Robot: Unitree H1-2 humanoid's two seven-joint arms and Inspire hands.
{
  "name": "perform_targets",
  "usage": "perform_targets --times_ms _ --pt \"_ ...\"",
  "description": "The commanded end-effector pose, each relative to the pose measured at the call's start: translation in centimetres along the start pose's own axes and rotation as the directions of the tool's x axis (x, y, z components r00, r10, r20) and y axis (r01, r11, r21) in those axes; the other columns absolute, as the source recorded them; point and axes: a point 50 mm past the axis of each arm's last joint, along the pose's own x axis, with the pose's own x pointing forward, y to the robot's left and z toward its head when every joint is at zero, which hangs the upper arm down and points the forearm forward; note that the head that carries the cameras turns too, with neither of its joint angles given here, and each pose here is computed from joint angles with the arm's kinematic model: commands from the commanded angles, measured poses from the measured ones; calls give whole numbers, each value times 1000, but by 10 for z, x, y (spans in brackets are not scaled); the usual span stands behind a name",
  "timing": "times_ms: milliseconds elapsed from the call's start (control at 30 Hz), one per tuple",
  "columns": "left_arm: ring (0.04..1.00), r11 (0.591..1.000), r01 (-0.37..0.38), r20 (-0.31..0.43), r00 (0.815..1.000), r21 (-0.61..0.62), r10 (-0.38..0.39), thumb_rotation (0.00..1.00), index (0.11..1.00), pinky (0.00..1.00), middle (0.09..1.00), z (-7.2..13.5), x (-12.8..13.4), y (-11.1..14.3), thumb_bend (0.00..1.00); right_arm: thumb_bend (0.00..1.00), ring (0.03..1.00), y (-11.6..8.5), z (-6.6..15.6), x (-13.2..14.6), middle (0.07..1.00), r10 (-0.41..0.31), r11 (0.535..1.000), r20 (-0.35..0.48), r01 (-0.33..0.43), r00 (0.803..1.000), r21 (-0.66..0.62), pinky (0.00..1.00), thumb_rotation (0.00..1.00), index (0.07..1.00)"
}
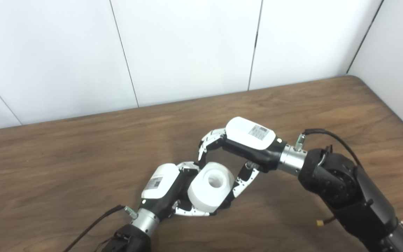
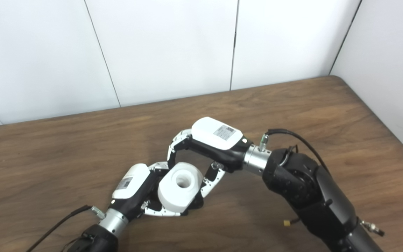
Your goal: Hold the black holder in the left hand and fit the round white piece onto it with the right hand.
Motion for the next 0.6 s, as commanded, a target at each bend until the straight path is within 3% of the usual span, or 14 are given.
perform_targets --times_ms 0,567 --pt "831 999 -37 35 999 1 37 53 482 969 712 11 6 8 523 521 748 -16 5 1 643 -21 999 53 23 998 -43 597 130 477" --pt "832 999 -40 36 999 -1 40 53 482 984 710 18 10 1 523 521 761 -22 1 -4 647 95 993 49 -92 994 -73 607 129 477"
